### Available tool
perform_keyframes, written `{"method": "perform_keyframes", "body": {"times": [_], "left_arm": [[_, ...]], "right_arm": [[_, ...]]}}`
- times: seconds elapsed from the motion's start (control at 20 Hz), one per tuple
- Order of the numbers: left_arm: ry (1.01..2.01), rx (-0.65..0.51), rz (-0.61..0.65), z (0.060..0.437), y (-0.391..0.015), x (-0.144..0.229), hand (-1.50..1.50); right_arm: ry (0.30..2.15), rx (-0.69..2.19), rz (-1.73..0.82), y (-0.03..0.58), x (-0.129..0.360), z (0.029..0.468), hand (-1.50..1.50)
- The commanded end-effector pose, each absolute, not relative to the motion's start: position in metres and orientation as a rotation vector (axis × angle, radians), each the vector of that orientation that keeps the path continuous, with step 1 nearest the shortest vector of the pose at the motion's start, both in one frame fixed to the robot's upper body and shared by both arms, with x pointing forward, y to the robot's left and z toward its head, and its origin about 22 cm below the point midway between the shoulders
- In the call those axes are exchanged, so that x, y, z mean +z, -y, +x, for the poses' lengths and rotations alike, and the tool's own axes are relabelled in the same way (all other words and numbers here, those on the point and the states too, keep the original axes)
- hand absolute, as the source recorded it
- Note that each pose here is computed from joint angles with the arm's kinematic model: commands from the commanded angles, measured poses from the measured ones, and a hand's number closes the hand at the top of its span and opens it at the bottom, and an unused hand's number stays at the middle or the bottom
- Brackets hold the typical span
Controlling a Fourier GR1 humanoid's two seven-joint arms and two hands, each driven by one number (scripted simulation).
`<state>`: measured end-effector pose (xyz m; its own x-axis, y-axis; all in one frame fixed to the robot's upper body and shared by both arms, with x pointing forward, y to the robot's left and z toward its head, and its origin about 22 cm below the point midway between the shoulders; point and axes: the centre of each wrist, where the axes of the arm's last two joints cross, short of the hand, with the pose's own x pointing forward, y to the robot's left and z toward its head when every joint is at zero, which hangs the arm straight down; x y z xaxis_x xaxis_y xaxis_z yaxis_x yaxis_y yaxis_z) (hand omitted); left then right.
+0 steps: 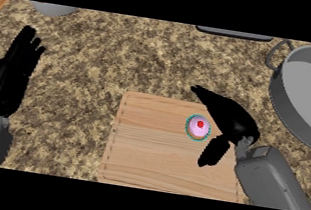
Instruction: Pick the cupcake from the cutting board and place it in the pot
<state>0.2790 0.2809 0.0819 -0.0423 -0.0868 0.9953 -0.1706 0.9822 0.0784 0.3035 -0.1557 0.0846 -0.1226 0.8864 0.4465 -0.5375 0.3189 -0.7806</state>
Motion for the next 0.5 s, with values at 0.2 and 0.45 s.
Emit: {"method": "perform_keyframes", "body": {"times": [0.2, 0.45], "left_arm": [[1.616, 0.077, 0.21, 0.273, -0.264, 0.08, 0.0], [1.621, 0.055, 0.191, 0.274, -0.281, 0.079, 0.0]], "right_arm": [[1.097, 1.261, -0.433, 0.149, 0.066, 0.321, -1.5], [1.139, 1.43, -0.376, 0.159, 0.047, 0.31, 1.5]]}}
